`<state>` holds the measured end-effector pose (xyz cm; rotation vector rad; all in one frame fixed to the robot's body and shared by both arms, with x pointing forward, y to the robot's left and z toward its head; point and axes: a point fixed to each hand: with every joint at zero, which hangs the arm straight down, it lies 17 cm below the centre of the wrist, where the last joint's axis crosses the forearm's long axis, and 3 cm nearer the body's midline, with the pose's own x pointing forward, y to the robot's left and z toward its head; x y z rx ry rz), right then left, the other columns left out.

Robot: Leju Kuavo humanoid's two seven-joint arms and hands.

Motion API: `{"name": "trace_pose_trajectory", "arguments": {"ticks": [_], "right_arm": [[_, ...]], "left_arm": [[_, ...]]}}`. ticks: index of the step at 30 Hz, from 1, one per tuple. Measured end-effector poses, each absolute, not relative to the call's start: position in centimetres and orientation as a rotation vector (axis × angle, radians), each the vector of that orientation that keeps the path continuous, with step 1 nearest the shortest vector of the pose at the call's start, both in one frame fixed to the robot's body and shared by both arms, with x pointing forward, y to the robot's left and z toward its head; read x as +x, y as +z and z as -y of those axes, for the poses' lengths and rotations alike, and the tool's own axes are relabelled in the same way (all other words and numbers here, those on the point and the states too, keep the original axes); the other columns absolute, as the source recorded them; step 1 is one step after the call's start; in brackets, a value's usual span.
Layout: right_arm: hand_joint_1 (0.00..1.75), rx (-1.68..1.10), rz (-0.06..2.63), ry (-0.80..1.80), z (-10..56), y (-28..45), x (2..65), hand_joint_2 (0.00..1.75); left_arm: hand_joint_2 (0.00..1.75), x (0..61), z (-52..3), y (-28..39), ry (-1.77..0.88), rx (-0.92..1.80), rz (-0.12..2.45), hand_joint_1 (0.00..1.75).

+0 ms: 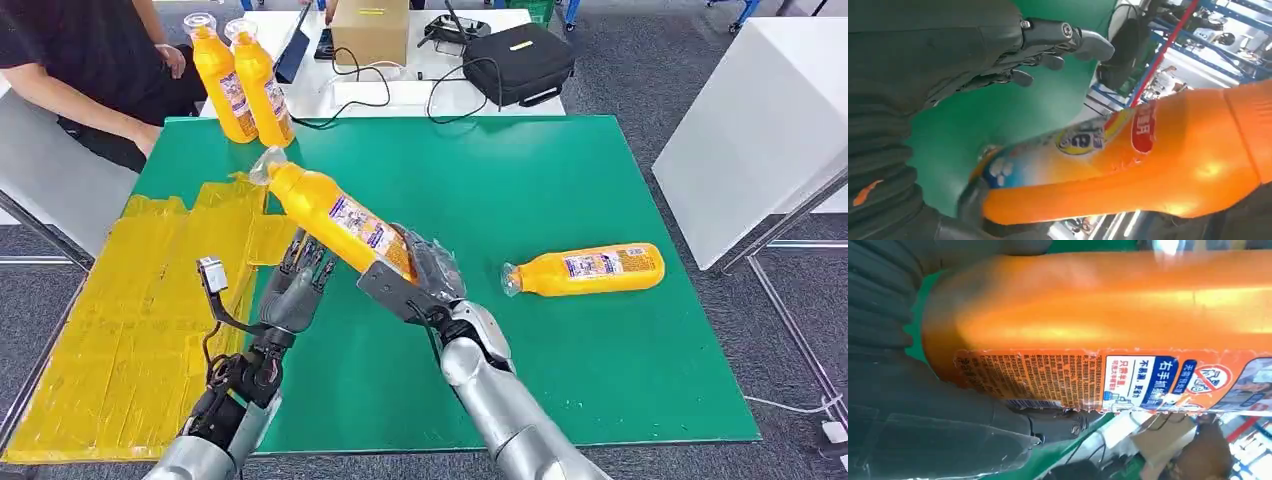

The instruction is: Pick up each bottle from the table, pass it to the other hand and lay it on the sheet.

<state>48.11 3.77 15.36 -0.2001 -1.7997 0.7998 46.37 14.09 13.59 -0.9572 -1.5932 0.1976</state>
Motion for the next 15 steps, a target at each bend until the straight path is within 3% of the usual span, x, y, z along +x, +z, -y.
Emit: {"name": "trace_pose_trajectory", "arguments": {"ticks": [15], "right_arm": [[1.75, 0.015, 1.661, 0.915, -11.2, 10.9, 41.8, 1.75]], "left_arm": [[1.75, 47.4, -14.6, 15.0, 0.203, -0.961, 1.631, 0.0]]}}
